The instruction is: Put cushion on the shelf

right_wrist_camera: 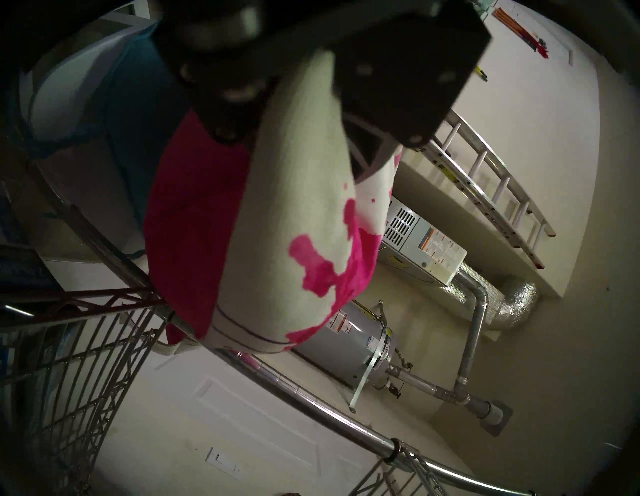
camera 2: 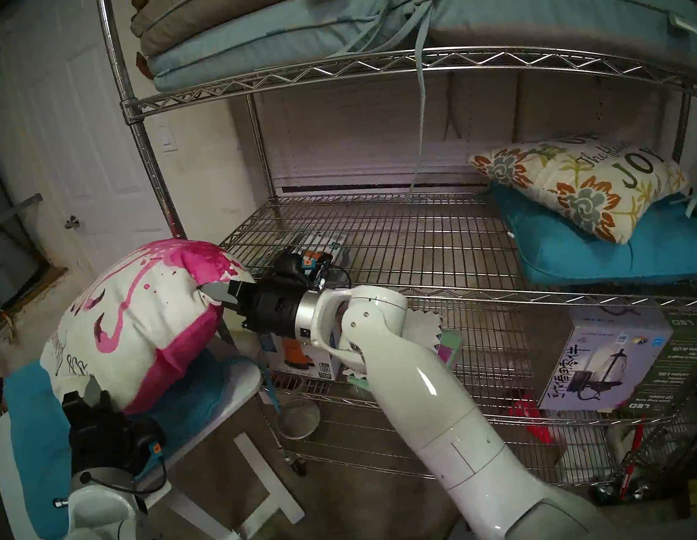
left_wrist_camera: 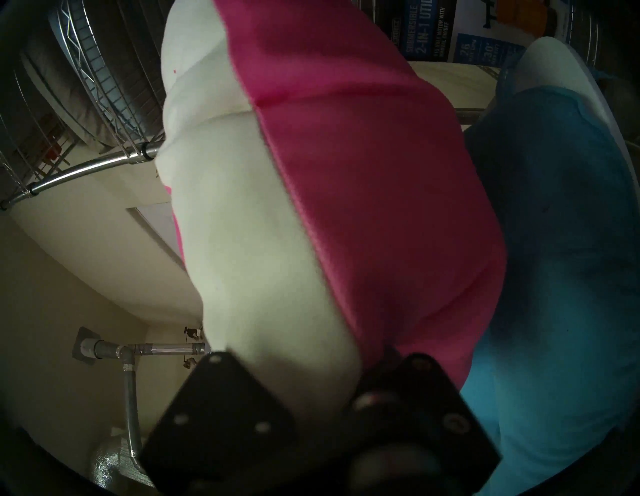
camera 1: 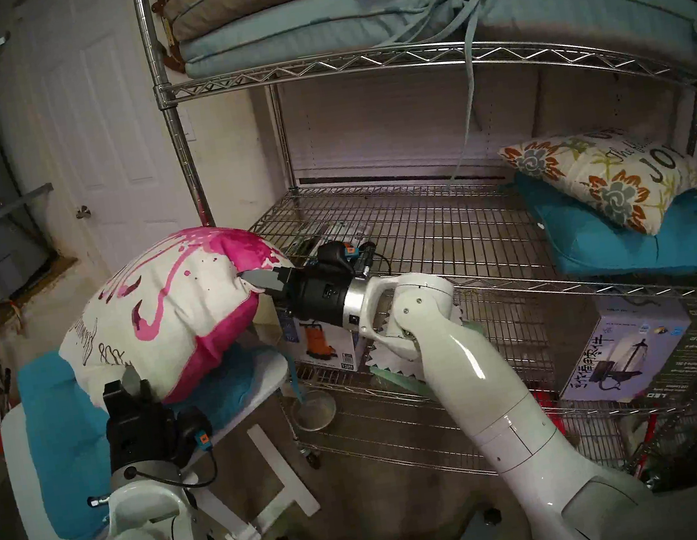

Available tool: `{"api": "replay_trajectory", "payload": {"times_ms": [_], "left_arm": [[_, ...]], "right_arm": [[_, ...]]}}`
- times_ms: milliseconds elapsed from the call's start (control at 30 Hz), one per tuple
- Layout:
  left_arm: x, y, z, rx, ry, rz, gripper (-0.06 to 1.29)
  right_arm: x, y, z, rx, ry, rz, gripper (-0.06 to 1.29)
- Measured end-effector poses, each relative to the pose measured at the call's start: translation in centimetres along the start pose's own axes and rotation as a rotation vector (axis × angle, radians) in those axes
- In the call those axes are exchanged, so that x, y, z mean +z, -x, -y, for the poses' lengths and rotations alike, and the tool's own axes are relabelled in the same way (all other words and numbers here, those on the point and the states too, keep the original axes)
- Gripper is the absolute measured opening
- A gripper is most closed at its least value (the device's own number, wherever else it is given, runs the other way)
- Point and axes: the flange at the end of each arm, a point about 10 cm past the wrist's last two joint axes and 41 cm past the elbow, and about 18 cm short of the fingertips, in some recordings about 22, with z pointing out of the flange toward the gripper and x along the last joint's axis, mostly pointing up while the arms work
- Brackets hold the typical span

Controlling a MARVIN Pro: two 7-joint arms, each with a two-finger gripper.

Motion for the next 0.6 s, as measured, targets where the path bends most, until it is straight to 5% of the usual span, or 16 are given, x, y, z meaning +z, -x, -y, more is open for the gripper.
{"api": "replay_trajectory", "payload": {"times_ms": [600], "left_arm": [[-0.3,-0.4,0.2,0.023,-0.032,-0.029,0.13]], "right_arm": [[-3.3,-0.2,1.1,-0.036,0.022,-0.009,0.04]]}}
